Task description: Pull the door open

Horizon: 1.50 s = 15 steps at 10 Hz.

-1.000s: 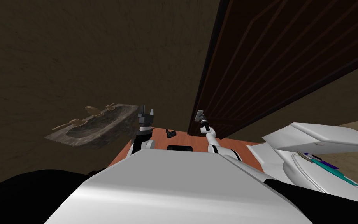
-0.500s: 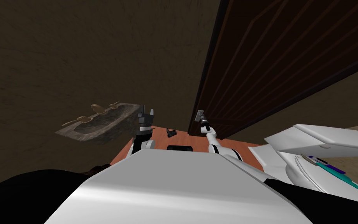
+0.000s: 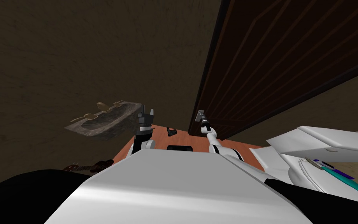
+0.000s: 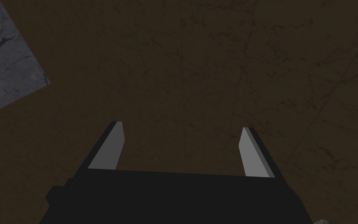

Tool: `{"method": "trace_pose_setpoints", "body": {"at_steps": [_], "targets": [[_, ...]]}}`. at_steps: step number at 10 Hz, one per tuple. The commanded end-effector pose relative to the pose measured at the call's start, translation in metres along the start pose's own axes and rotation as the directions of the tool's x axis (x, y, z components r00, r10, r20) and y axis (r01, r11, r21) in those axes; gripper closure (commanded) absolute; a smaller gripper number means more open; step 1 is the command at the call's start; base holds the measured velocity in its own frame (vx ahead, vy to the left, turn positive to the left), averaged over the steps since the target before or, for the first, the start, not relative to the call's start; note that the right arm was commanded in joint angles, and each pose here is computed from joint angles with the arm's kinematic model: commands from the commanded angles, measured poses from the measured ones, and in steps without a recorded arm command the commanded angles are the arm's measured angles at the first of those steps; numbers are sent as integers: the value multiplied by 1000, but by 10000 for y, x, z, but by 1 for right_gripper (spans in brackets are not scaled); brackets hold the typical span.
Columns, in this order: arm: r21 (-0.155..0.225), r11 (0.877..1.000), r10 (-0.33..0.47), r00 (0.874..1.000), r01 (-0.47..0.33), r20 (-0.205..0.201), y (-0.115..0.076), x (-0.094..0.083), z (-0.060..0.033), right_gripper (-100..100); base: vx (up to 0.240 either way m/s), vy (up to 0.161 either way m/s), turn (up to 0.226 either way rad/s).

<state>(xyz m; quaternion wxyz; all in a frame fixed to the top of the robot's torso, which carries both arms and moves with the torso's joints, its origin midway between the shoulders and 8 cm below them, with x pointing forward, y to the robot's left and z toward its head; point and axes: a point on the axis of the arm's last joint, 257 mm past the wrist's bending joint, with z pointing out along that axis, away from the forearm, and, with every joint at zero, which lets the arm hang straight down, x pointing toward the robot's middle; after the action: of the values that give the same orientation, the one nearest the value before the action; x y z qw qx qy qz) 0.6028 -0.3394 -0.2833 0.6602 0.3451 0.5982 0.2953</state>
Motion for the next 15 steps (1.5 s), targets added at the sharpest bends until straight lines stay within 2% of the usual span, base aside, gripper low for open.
{"method": "trace_pose_setpoints", "body": {"at_steps": [1, 3, 4, 5, 6, 7, 8, 10, 11, 12, 13, 14, 15], "targets": [[-5, 997, 81, 997, -81, -4, 52, 75, 4, 100, -60, -31, 117], [-3, 989, 145, 989, -145, 1, 41, 54, 5, 100, -40, -29, 59], [-3, 988, 153, 988, -153, 1, 41, 54, 5, 100, -28, -22, 28], [-2, 979, 205, 979, -205, 7, 30, 31, 6, 100, -34, -15, 50], [-2, 978, 208, 978, -208, 7, 30, 31, 6, 100, -31, -19, 37], [-1, 965, 262, 965, -262, 13, 18, 9, 6, 100, -35, -26, 81], [-1, 965, 263, 965, -263, 13, 18, 9, 6, 100, -28, -23, 48], [-1, 935, 353, 935, -353, 25, -7, -35, 7, 100, -49, -30, 80], [-1, 929, 369, 929, -369, 25, -7, -35, 7, 100, -48, -27, 43], [-2, 909, 416, 909, -416, 31, -21, -57, 7, 100, -42, -19, 51], [-2, 907, 421, 906, -421, 31, -21, -57, 7, 100, -27, -23, 56], [-3, 884, 468, 883, -468, 38, -36, -80, 7, 100, -38, -23, 94], [-3, 882, 472, 881, -472, 38, -36, -80, 7, 100, -33, -22, 41]]}}
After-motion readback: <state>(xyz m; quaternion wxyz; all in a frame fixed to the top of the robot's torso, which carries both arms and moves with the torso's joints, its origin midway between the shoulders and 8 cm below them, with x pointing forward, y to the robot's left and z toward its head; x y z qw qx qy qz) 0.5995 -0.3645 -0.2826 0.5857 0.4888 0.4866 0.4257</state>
